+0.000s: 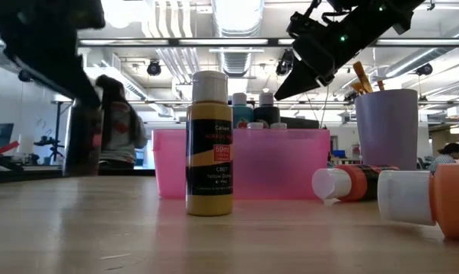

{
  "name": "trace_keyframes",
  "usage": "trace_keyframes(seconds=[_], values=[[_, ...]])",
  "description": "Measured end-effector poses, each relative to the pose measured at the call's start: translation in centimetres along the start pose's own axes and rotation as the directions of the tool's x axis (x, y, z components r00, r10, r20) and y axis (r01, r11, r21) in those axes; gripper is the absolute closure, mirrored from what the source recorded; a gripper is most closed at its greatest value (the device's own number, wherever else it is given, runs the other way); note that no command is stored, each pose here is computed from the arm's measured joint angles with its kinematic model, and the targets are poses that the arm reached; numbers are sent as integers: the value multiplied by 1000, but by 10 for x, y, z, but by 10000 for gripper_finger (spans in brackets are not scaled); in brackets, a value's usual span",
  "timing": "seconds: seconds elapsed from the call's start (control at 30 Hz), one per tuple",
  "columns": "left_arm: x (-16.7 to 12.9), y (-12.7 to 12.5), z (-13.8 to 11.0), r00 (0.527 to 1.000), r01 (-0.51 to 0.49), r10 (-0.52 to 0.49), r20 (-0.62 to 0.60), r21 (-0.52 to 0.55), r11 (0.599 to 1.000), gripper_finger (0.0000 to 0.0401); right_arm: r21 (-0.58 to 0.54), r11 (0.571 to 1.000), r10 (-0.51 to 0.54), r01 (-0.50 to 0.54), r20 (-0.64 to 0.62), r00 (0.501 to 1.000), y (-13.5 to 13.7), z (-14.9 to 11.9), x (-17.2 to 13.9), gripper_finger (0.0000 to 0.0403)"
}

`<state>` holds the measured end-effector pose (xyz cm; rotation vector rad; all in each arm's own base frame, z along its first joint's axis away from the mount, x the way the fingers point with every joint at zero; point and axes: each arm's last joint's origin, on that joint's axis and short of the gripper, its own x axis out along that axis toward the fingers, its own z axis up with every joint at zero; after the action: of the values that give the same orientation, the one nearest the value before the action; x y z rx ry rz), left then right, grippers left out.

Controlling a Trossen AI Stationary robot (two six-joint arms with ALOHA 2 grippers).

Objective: Pick & Place Paint Supplies
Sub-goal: Put the small black paint bottle into the red bin

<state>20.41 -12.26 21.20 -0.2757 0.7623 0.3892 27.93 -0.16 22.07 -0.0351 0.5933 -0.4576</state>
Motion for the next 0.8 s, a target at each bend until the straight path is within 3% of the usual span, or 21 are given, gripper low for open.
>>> trace_keyframes(seconds=[0.17, 0.37, 0.43, 0.8], values=[[-11, -9, 25, 998, 28, -31, 61, 52, 998, 273, -35, 999, -15, 15, -7, 1000, -1, -1, 0, 323], [-19, -12, 59, 984, -4, -10, 176, 79, 997, 273, 37, 954, -299, 299, -11, 954, -17, -2, -16, 302], [-18, -9, 69, 979, -17, 1, 202, 78, 997, 273, 72, 935, -349, 348, 8, 937, -22, 1, -25, 295], [8, 22, 115, 952, -36, 28, 305, 21, 999, 273, 170, 886, -450, 431, 97, 888, -67, 17, -66, 264]])
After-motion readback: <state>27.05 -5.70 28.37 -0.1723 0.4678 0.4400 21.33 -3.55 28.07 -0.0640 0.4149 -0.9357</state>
